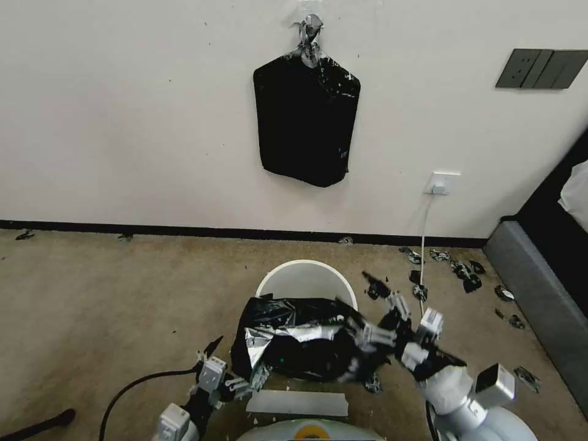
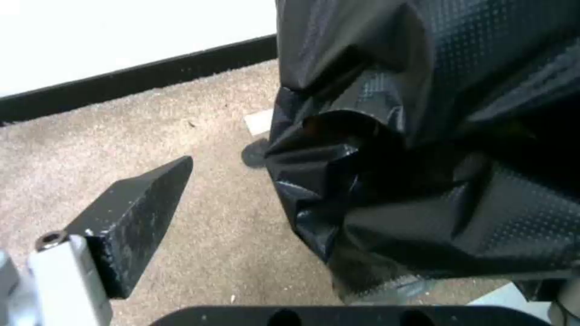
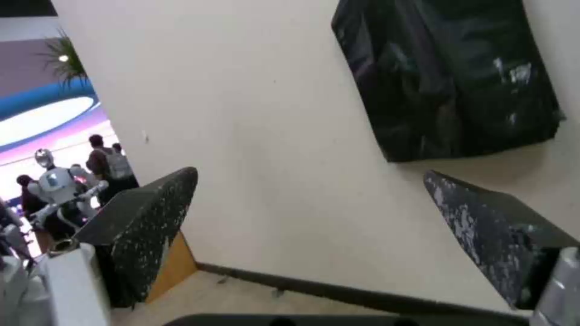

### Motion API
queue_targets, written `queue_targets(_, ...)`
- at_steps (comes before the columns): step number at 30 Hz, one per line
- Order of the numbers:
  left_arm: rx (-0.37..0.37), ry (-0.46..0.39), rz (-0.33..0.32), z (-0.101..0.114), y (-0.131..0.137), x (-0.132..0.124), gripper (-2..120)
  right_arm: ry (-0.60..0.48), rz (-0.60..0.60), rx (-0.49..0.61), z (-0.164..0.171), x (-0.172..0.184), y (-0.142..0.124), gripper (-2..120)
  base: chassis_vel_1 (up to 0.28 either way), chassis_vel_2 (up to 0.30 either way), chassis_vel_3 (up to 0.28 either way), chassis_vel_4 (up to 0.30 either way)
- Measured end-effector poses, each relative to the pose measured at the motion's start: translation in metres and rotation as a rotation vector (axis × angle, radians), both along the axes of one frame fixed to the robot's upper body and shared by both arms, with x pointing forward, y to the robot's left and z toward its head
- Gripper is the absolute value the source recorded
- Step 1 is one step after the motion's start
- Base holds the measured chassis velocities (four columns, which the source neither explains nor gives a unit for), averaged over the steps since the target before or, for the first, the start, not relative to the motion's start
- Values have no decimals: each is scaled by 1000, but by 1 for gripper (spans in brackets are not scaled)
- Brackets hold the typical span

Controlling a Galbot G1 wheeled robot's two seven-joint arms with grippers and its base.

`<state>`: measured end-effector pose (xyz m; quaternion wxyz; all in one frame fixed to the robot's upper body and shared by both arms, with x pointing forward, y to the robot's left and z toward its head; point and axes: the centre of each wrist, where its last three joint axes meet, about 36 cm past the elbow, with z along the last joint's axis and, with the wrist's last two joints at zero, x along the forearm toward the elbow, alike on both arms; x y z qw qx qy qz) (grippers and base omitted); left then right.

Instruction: Place a trash bag onto the trash bin.

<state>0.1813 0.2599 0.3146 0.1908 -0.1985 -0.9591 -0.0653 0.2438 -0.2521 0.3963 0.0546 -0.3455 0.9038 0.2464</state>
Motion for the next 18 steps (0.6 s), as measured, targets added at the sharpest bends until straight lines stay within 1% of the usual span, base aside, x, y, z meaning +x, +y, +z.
queue_targets(3, -1, -4, -1, 1, 0, 0, 100, -16, -5, -4, 5, 5, -1, 100, 0, 0, 0, 0)
queue_targets(6, -1, -17, -1, 2, 1, 0, 100, -36, -17, -31, 12, 9, 0, 100, 0, 0, 0, 0)
queue_targets(8, -3, -34, 3, 6, 1, 0, 100, -89, -49, -146, 17, 18, 1, 100, 0, 0, 0, 0)
queue_targets(9, -8, -45, 8, 8, 1, 0, 100, -127, -72, -231, 18, 24, 2, 100, 0, 0, 0, 0)
queue_targets(10, -8, -45, 8, 8, 1, 0, 100, -127, -72, -231, 18, 24, 2, 100, 0, 0, 0, 0)
queue_targets(11, -29, -66, 19, 10, 1, 1, 100, -217, -114, -437, 19, 36, 3, 100, 0, 0, 0, 0)
queue_targets(12, -44, -75, 25, 12, 2, 1, 100, -267, -139, -562, 21, 43, 4, 100, 0, 0, 0, 0)
queue_targets(13, -44, -75, 25, 12, 2, 1, 100, -267, -139, -562, 21, 43, 4, 100, 0, 0, 0, 0)
queue_targets(14, -59, -80, 22, 13, 3, 2, 100, -299, -161, -669, 22, 49, 9, 100, 0, 0, 0, 0)
queue_targets(15, -69, -79, 9, 14, 5, 2, 100, -312, -185, -740, 25, 55, 15, 100, 0, 0, 0, 0)
queue_targets(16, -69, -79, 9, 14, 5, 2, 100, -312, -185, -740, 25, 55, 15, 100, 0, 0, 0, 0)
queue_targets(17, -83, -76, -34, 15, 10, 5, 100, -307, -214, -833, 30, 64, 23, 100, 0, 0, 0, 0)
queue_targets(18, -90, -73, -61, 15, 13, 6, 100, -296, -221, -881, 34, 67, 26, 100, 0, 0, 0, 0)
